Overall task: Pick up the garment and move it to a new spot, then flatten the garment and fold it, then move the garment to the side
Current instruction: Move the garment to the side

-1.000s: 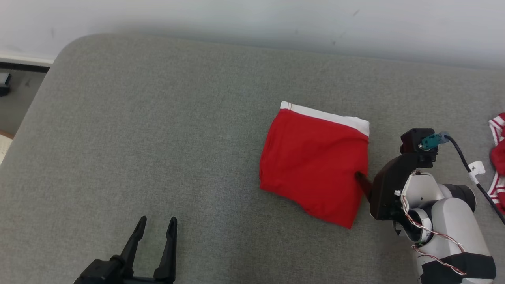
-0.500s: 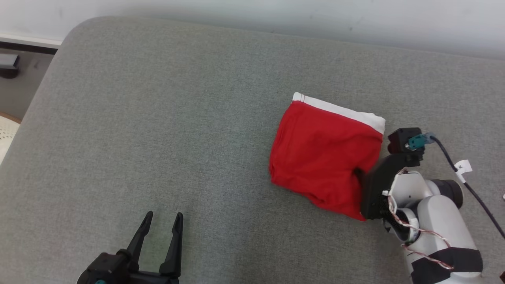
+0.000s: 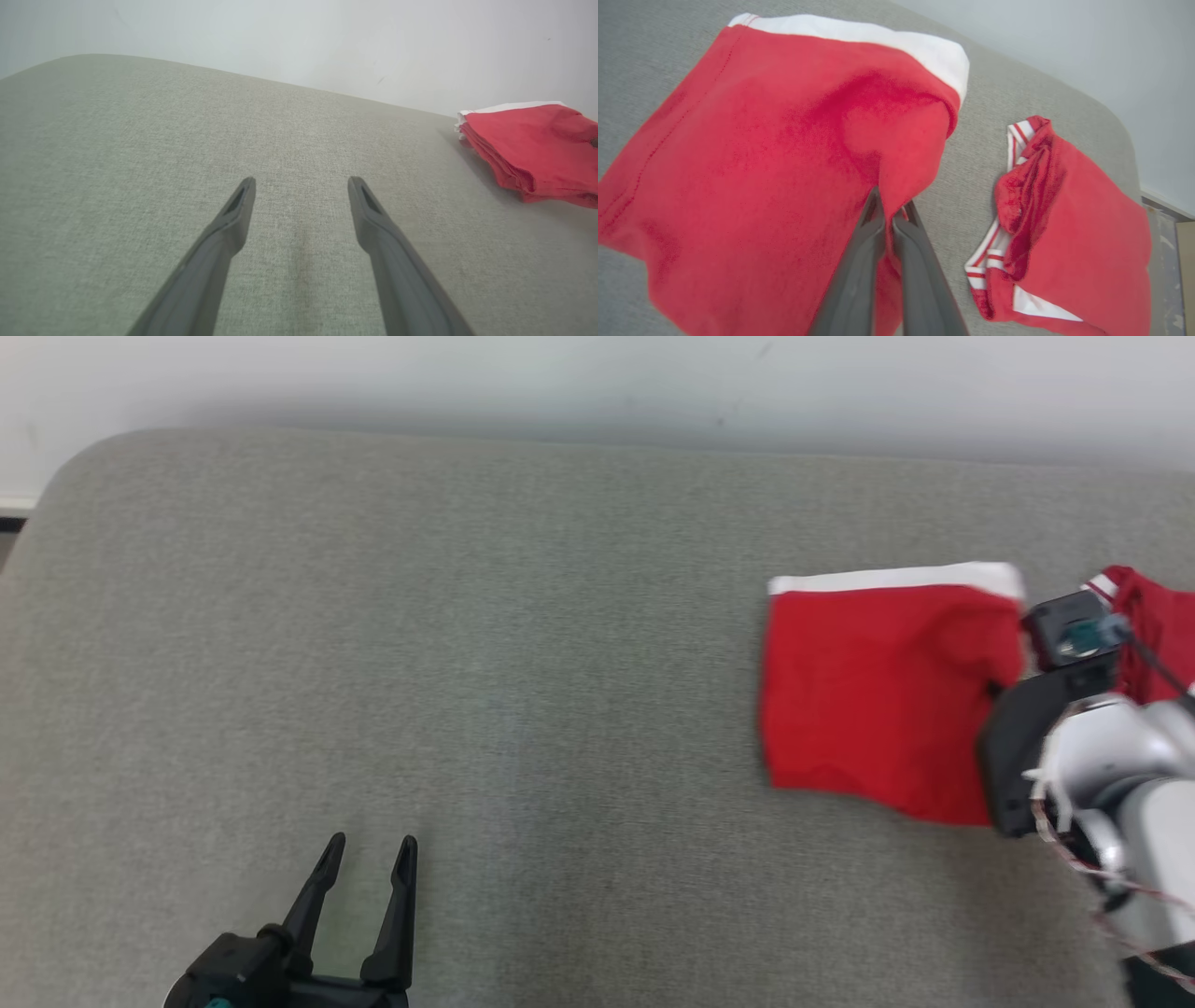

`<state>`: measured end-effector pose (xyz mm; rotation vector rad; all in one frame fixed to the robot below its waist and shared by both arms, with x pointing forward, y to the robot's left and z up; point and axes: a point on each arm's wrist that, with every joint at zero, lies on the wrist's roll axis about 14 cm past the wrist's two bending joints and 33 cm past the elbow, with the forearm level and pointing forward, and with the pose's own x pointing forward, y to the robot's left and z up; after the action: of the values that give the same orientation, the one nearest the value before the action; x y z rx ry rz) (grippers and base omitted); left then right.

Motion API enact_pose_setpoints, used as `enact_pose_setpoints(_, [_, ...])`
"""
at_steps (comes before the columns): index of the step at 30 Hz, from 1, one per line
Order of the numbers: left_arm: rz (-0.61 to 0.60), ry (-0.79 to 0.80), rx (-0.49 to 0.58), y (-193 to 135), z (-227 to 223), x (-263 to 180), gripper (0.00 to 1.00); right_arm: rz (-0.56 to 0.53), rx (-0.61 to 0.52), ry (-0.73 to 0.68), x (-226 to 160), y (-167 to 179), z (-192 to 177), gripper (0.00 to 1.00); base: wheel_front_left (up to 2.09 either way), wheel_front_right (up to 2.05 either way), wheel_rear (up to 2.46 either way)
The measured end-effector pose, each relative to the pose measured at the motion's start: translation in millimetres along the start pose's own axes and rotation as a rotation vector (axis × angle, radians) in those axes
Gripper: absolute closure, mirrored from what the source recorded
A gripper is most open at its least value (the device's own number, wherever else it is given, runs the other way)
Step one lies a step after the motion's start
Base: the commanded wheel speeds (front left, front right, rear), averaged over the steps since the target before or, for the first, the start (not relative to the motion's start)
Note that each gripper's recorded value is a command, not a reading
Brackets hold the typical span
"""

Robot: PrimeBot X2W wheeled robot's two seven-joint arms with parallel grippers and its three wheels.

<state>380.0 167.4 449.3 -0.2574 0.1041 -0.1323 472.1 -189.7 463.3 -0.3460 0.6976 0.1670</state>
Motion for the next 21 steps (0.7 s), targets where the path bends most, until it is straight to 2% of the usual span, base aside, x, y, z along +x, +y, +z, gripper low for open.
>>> enact_pose_setpoints(5, [-0.05,0.017,-0.006,-13,-6,10,0.0,-0.096,-0.097,0.061,-18,-53,-11,1.0,0.0,0.0,0.0])
enact_pose_setpoints(14, [-0.067,0.062,-0.003,-11,-21,28,0.0,-0.204,-0.352,0.179,-10,-123,-21,1.0,0.0,0.0,0.0])
enact_pose_setpoints(21, [-0.058,0.079,-0.004,-6,-28,31,0.0,-0.287,-0.428,0.274,-6,-169,-29,1.0,0.0,0.0,0.0])
